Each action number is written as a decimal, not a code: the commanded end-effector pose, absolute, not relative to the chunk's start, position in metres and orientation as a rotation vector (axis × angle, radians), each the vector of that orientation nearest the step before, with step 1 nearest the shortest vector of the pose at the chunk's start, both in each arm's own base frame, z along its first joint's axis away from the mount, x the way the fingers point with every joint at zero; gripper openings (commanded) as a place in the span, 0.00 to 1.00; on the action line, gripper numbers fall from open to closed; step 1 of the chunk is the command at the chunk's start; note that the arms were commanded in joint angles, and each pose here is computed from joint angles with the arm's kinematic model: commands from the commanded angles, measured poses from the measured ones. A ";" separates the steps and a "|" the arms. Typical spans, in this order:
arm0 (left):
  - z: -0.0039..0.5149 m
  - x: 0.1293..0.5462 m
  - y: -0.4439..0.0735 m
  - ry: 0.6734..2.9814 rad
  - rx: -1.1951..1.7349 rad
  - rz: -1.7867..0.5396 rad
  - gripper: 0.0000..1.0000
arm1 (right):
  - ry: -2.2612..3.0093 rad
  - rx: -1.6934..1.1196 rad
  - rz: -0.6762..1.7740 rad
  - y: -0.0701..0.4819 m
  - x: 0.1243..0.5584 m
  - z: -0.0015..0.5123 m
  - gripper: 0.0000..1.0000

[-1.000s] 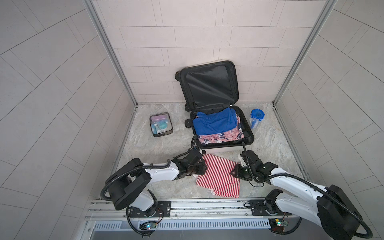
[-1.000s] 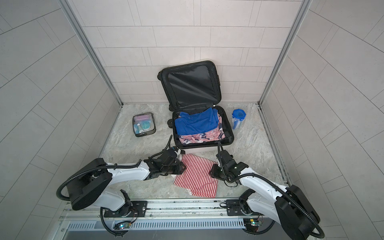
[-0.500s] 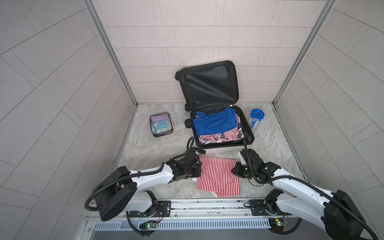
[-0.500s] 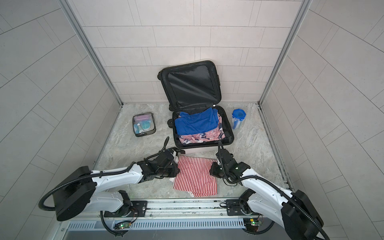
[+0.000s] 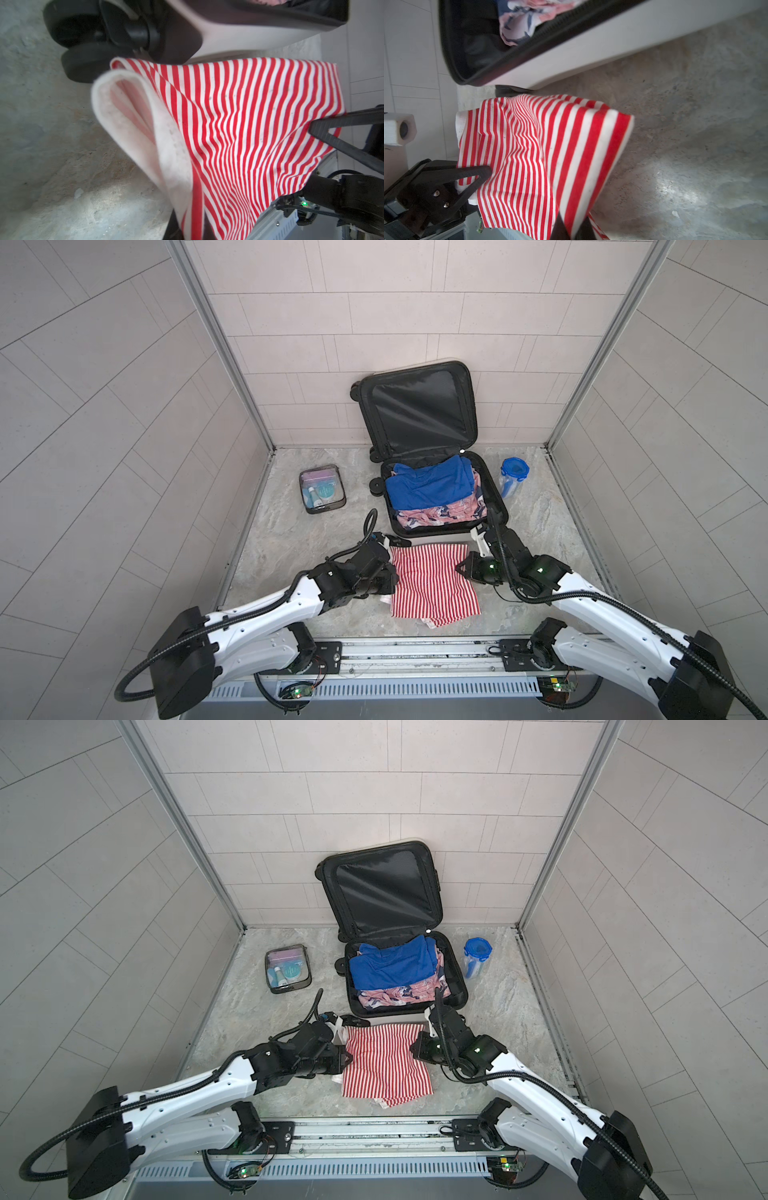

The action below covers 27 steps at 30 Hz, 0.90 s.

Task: Pack the luggage
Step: 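Lift the striped cloth with both grippers and carry it over the suitcase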

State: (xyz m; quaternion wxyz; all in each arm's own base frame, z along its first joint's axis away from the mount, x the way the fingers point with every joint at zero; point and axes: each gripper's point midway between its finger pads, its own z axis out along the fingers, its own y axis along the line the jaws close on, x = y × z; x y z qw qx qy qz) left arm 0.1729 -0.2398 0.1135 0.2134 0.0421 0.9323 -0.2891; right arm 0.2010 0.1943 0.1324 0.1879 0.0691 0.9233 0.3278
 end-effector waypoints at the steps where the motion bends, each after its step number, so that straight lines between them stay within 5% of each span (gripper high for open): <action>1: 0.150 0.175 -0.239 2.527 0.124 -0.818 0.00 | 2.531 0.137 0.941 0.198 0.207 0.169 0.00; 16: 0.257 0.274 -0.266 2.272 0.170 -0.618 0.00 | 2.276 0.011 0.834 0.195 0.315 0.291 0.00; 27: 0.254 0.387 -0.278 2.281 0.171 -0.541 0.00 | 2.300 0.117 0.778 0.175 0.433 0.289 0.00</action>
